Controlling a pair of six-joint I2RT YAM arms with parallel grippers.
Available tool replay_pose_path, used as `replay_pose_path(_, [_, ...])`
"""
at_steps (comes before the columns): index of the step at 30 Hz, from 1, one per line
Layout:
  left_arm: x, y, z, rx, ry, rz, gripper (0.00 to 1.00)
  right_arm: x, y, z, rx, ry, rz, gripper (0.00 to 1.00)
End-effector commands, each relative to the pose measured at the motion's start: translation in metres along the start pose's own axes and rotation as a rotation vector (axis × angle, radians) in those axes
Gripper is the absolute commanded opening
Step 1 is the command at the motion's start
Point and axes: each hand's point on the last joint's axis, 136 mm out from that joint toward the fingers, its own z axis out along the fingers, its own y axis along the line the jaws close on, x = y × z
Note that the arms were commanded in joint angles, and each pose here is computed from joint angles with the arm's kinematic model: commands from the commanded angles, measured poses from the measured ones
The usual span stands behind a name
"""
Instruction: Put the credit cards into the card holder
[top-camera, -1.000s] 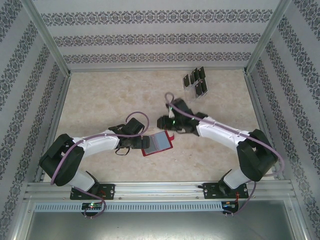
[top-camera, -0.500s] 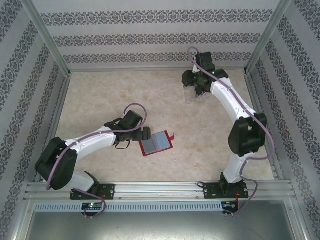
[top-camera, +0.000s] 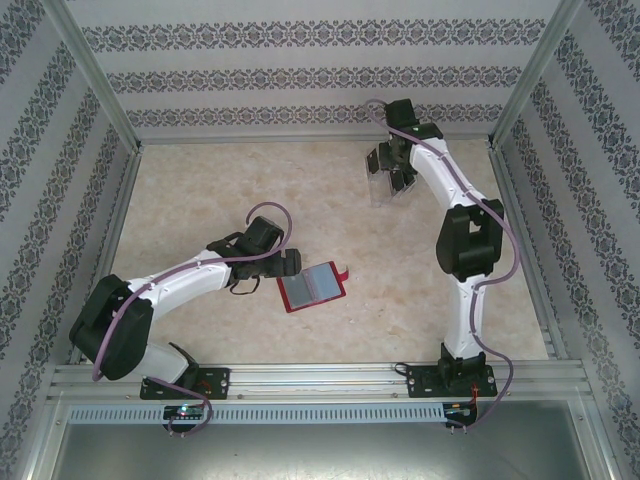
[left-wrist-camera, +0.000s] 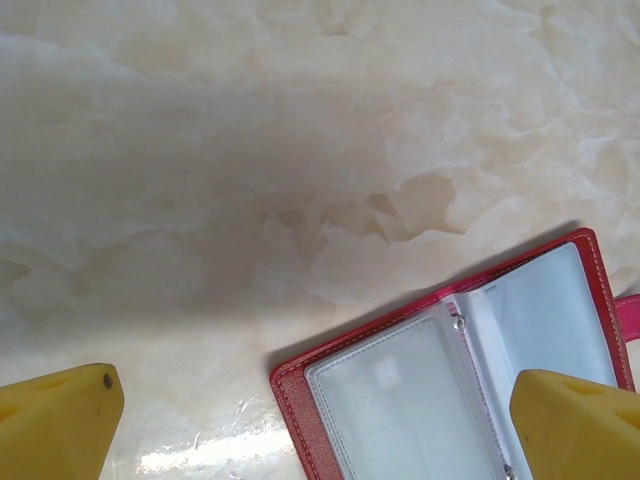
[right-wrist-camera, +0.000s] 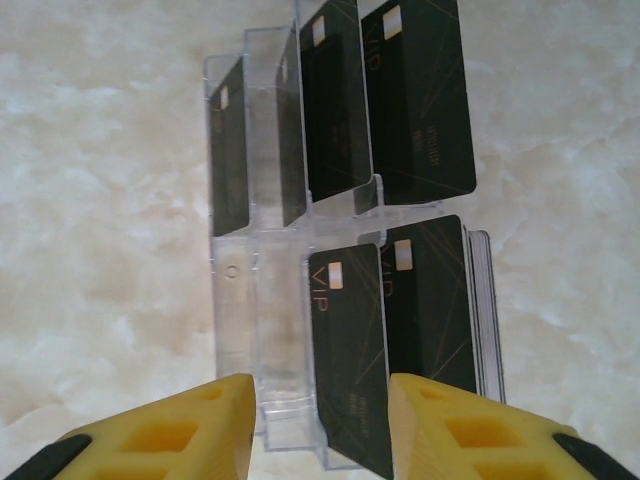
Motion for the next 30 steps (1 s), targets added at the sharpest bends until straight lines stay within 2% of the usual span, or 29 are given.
replay_pose_path(1, [-0.003,0.005,-0.008,-0.01,-0.012,0.009,1.0,0.008,-0.013,0.009,0.08,0.042,-0.048,0.4])
replay_pose_path(14, [0.001,0.008,-0.008,-0.014,-0.01,0.002,1.0,0.026,-0.019,0.037,0.121,0.111,-0.073,0.37])
replay_pose_path(26, [0.002,0.01,-0.006,-0.015,-0.011,0.003,1.0,0.031,-0.011,0.04,0.095,0.124,-0.074,0.31])
replay_pose_path(30, [0.001,0.009,-0.006,-0.013,-0.014,0.002,1.0,0.026,-0.012,0.033,0.119,0.1,-0.086,0.33])
